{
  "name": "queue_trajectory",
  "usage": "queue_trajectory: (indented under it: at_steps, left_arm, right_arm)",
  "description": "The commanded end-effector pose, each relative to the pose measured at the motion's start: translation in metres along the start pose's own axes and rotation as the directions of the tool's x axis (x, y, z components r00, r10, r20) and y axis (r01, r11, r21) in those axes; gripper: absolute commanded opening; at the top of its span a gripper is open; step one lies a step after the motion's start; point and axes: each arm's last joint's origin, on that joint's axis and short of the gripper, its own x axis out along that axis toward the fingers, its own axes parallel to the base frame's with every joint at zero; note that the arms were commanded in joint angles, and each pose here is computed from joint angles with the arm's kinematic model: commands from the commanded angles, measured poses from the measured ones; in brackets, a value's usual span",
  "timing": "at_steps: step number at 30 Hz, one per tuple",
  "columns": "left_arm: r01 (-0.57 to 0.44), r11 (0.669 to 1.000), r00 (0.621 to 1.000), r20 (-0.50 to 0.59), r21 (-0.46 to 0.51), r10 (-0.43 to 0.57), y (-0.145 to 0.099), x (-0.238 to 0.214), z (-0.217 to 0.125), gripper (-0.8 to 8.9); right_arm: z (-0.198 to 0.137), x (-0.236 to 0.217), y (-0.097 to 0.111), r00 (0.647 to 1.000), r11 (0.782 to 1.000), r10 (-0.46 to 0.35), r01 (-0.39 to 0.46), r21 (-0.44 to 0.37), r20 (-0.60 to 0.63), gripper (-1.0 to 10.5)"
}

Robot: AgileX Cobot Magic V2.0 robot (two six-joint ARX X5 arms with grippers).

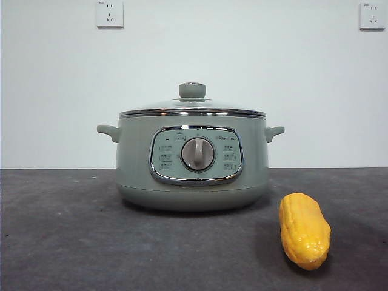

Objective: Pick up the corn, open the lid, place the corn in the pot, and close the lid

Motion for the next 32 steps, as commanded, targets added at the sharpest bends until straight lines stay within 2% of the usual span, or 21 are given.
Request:
queue_trajectory:
  at_steps: [1, 9, 12, 14, 18, 19, 20, 24, 29, 32]
  left_arm:
    - [0.03, 0.999, 0.999, 0.013, -0.036, -0.03, -0.002, -0.001, 0.013, -0.06]
    - [0.175, 0.981, 0.984, -0.024, -0.086, -0.178, -0.008, 0.001, 0.052, -0.05]
    - [0.313, 0.941, 0.945, -0.058, -0.127, -0.322, -0.013, -0.001, 0.068, -0.04]
    - [0.403, 0.903, 0.904, -0.086, -0.15, -0.418, -0.016, -0.002, 0.078, -0.04]
    - [0.548, 0.804, 0.809, -0.095, -0.232, -0.58, -0.022, -0.001, 0.093, -0.04]
    - [0.583, 0.777, 0.782, -0.096, -0.238, -0.616, -0.023, -0.001, 0.098, -0.05]
    - [0.596, 0.764, 0.768, -0.102, -0.246, -0.632, -0.024, -0.001, 0.102, -0.05]
    - [0.623, 0.736, 0.732, -0.135, -0.266, -0.668, -0.027, 0.0, 0.119, -0.06]
    - [0.643, 0.725, 0.705, -0.179, -0.249, -0.687, -0.033, -0.001, 0.139, -0.06]
    - [0.663, 0.709, 0.681, -0.2, -0.241, -0.705, -0.038, -0.002, 0.147, -0.06]
  right_arm:
    - [0.018, -0.006, 0.007, 1.0, 0.996, 0.019, -0.021, 0.083, 0.025, -0.1]
    - [0.059, -0.016, 0.026, 0.994, 0.992, 0.083, -0.076, 0.096, -0.065, -0.1]
    - [0.072, -0.021, 0.033, 0.982, 0.986, 0.141, -0.127, 0.106, -0.129, 0.0]
    - [0.08, -0.024, 0.038, 0.968, 0.977, 0.185, -0.163, 0.134, -0.167, 0.0]
    - [0.092, -0.027, 0.045, 0.943, 0.953, 0.267, -0.228, 0.201, -0.197, 0.0]
    - [0.095, -0.027, 0.048, 0.927, 0.941, 0.308, -0.264, 0.21, -0.213, 0.0]
    - [0.097, -0.027, 0.049, 0.914, 0.933, 0.335, -0.288, 0.217, -0.229, 0.0]
    - [0.101, -0.018, 0.055, 0.847, 0.912, 0.392, -0.309, 0.269, -0.359, 0.1]
    - [0.099, -0.001, 0.056, 0.751, 0.941, 0.326, -0.199, 0.273, -0.574, 2.2]
    - [0.098, 0.013, 0.06, 0.676, 0.95, 0.306, -0.174, 0.259, -0.67, 3.9]
